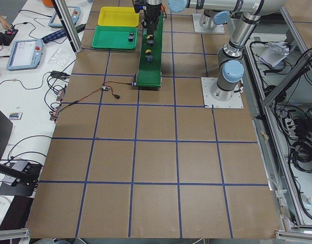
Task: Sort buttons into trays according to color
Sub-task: 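Place the green button in the green tray and open the right gripper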
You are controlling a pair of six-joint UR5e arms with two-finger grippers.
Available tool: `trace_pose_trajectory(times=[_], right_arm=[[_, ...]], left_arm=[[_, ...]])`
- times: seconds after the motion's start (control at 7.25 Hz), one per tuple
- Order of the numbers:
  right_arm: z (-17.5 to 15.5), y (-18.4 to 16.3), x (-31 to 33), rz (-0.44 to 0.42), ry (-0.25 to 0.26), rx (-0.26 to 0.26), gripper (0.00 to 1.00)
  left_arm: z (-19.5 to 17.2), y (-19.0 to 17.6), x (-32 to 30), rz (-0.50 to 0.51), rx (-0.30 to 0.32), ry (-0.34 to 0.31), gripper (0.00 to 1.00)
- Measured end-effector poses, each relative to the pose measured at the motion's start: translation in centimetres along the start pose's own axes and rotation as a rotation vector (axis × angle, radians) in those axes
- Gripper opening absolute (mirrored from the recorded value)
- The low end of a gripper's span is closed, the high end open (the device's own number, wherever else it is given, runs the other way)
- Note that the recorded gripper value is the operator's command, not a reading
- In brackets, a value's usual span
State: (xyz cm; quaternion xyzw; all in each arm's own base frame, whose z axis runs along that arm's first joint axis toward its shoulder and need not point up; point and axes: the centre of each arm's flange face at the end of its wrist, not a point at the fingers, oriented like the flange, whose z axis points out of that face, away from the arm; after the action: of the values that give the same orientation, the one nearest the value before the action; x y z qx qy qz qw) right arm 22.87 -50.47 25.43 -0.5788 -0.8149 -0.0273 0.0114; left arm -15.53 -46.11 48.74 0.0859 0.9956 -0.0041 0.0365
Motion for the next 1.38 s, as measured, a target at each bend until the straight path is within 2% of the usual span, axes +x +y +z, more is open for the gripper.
trace_pose_trajectory(times=[0.41, 0.55, 0.97, 1.1, 1.24, 1.38], right_arm=[[-4.5, -0.6, -4.2, -0.017, -0.110, 0.019, 0.00], [-5.1, -1.0, -6.6, -0.021, -0.136, 0.024, 0.00], [-3.6, 0.0, -13.9, -0.045, -0.188, 0.027, 0.00], [-1.7, 0.8, -15.3, -0.057, -0.200, 0.028, 0.31], [0.3, 1.6, -16.0, -0.070, -0.196, 0.029, 0.99], [1.3, 1.9, -16.3, -0.078, -0.192, 0.034, 1.00]], left_arm=[[-0.4, 0.1, 0.0, -0.001, 0.007, -0.004, 1.00], [-0.4, 0.1, 0.0, -0.001, 0.008, -0.004, 1.00], [-0.5, 0.1, -0.1, 0.001, 0.010, -0.006, 1.00], [-0.6, 0.0, -0.1, 0.001, 0.011, -0.007, 1.00], [-0.7, 0.0, -0.2, 0.002, 0.011, -0.007, 1.00], [-0.7, 0.0, -0.2, 0.003, 0.009, -0.007, 1.00]])
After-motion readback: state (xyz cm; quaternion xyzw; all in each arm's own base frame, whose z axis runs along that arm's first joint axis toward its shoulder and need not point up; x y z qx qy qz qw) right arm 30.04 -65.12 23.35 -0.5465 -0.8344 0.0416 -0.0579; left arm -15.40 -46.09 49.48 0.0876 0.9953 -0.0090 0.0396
